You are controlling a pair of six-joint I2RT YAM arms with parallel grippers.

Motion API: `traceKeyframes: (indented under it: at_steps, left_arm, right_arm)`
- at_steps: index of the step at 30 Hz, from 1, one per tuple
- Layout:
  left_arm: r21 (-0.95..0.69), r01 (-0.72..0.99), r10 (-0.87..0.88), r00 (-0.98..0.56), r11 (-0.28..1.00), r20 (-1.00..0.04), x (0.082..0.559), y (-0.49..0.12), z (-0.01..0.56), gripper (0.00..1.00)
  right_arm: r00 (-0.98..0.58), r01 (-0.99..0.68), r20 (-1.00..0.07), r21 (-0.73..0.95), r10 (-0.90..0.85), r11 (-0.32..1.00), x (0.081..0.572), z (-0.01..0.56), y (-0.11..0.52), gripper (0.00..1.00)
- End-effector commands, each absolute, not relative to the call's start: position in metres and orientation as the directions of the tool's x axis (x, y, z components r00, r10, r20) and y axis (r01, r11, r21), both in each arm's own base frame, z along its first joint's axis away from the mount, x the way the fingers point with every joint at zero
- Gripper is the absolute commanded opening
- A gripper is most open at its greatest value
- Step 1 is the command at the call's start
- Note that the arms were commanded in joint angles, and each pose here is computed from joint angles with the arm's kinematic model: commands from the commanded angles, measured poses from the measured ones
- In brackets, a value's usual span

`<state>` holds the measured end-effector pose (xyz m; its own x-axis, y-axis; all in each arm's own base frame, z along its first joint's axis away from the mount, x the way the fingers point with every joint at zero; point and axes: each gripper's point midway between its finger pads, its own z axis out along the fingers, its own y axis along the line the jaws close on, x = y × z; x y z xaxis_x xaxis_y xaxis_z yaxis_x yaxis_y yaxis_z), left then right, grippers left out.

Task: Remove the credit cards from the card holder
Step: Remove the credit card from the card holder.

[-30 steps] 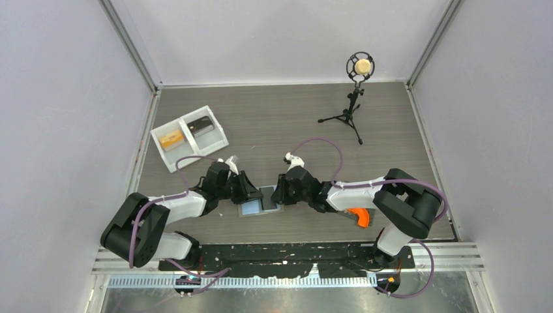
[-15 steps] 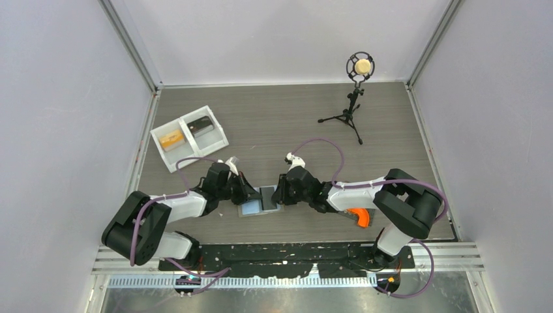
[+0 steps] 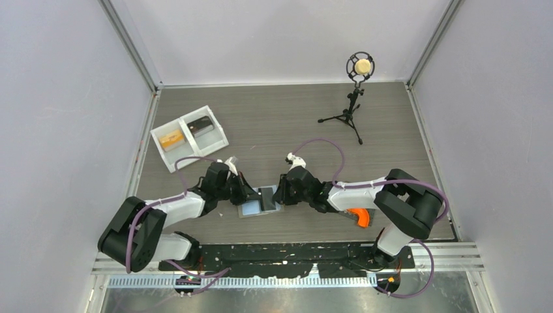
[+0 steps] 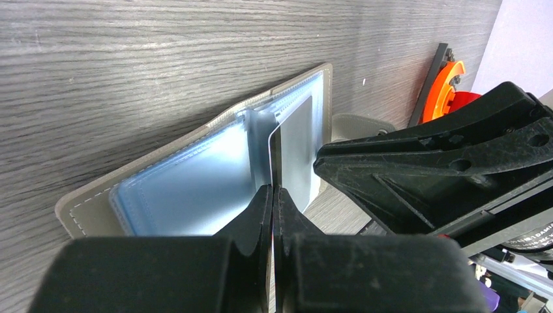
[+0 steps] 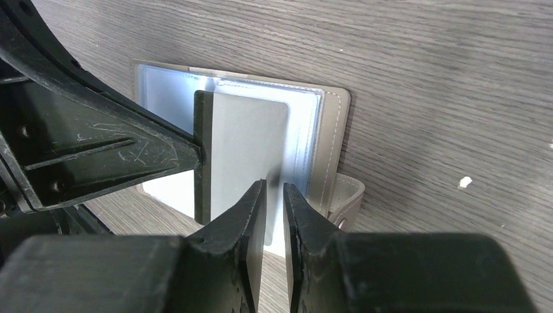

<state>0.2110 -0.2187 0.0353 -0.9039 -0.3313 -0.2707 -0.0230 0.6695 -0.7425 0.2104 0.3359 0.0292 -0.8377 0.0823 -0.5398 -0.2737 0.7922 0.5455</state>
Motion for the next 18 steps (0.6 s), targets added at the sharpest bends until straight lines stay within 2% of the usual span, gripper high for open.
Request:
traceKeyframes:
  at_steps: [1, 8, 18]
  left_arm:
    - [-0.723, 0.012, -0.311, -0.898, 0.690, -0.312, 0.213, -0.216, 0.044, 0.00]
    - [-0.667, 0.020, -0.294, -0.887, 0.745, -0.356, 0.212, -0.202, 0.052, 0.00]
    - [-0.647, 0.018, -0.322, -0.857, 0.762, -0.402, 0.211, -0.190, 0.079, 0.00]
  right_arm:
    - [-0.847, -0.241, -0.527, 0.489, 0.064, 0.838, 0.206, 0.016, 0.315, 0.23]
    - [-0.826, -0.265, -0.561, 0.457, 0.044, 0.849, 0.211, 0.023, 0.311, 0.23]
    - [-0.706, -0.395, -0.708, 0.385, -0.008, 0.834, 0.228, 0.069, 0.309, 0.24]
